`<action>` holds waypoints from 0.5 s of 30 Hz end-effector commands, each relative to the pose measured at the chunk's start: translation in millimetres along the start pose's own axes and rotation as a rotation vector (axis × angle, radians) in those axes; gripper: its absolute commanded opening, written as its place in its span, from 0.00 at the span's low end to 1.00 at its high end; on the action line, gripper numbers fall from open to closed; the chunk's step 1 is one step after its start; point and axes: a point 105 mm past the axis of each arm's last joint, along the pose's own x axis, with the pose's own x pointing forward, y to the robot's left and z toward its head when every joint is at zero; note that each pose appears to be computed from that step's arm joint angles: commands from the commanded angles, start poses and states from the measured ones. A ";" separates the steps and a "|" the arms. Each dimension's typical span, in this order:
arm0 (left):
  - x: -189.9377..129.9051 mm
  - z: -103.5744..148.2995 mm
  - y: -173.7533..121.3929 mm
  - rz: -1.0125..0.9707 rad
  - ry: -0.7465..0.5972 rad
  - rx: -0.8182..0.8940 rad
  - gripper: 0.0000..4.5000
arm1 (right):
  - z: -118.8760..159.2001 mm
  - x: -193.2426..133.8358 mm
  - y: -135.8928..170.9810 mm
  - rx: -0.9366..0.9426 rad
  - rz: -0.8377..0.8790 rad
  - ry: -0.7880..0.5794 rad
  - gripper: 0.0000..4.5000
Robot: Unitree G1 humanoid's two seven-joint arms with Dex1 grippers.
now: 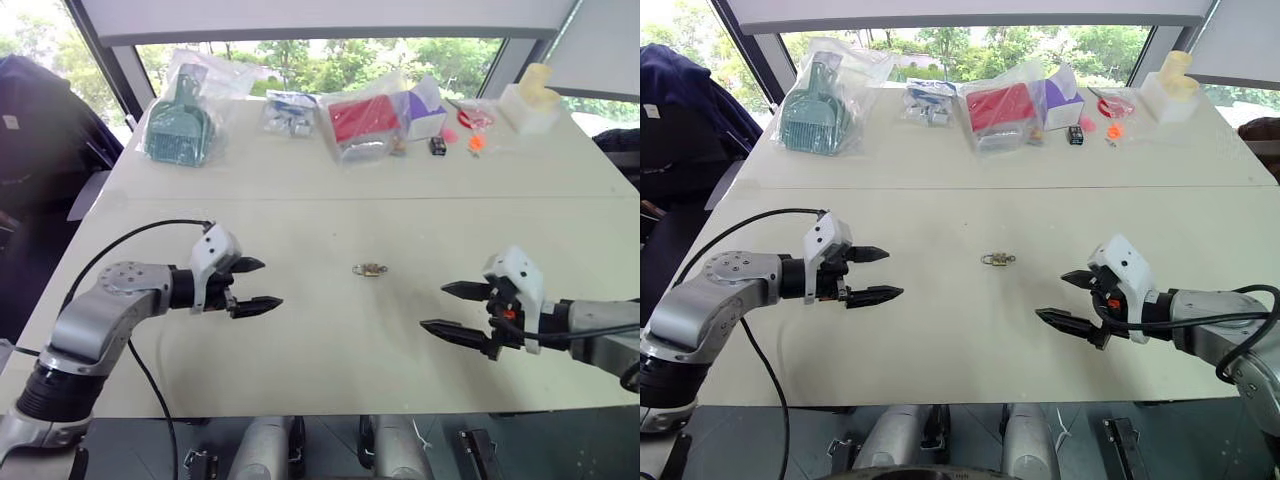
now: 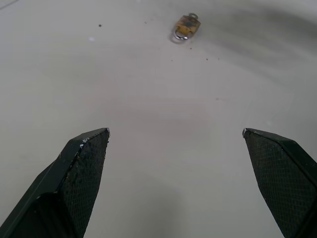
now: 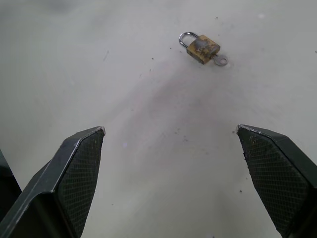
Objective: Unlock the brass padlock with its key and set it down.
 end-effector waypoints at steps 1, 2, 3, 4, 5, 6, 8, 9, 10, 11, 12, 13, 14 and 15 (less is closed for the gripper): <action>-1.9 7.1 2.5 0.018 -0.025 0.042 1.00 | 5.7 -0.1 1.3 -0.025 -0.002 -0.027 0.98; -1.8 6.6 1.9 0.013 -0.031 0.033 1.00 | 5.3 -0.2 1.8 -0.024 -0.002 -0.028 0.98; -2.0 5.9 2.4 0.016 -0.033 0.029 1.00 | 4.9 -0.2 2.3 -0.024 -0.002 -0.028 0.98; -2.3 4.6 4.0 0.019 -0.030 0.032 1.00 | 4.3 0.0 2.9 -0.022 -0.002 -0.029 0.98; -2.6 3.6 5.2 0.022 -0.027 0.037 1.00 | 3.9 0.1 3.2 -0.021 -0.003 -0.030 0.98; -2.8 2.6 6.3 0.025 -0.025 0.039 1.00 | 3.5 0.4 3.6 -0.019 -0.003 -0.031 0.98; -2.7 2.0 7.8 0.026 -0.025 0.039 1.00 | 3.3 0.8 4.0 -0.017 -0.003 -0.032 0.98; -2.7 1.7 8.3 0.024 -0.024 0.038 1.00 | 3.2 1.0 4.4 -0.016 -0.004 -0.034 0.98; -2.7 1.6 8.6 0.022 -0.023 0.038 1.00 | 3.1 1.2 4.7 -0.015 -0.004 -0.035 0.98; -2.7 2.0 9.0 0.021 -0.023 0.039 1.00 | 3.3 1.4 4.9 -0.015 -0.005 -0.037 0.98; -2.7 2.4 9.3 0.021 -0.024 0.040 1.00 | 3.5 1.5 4.9 -0.014 -0.006 -0.038 0.98; -2.5 2.9 10.3 0.019 -0.017 0.050 1.00 | 7.2 2.5 5.8 -0.022 -0.004 -0.053 0.98; -2.1 3.5 11.8 0.015 -0.006 0.064 1.00 | 15.0 4.3 8.1 -0.027 0.009 -0.085 0.98; -0.9 6.2 13.8 -0.001 0.015 0.092 1.00 | 32.3 6.6 11.3 -0.025 0.033 -0.158 0.98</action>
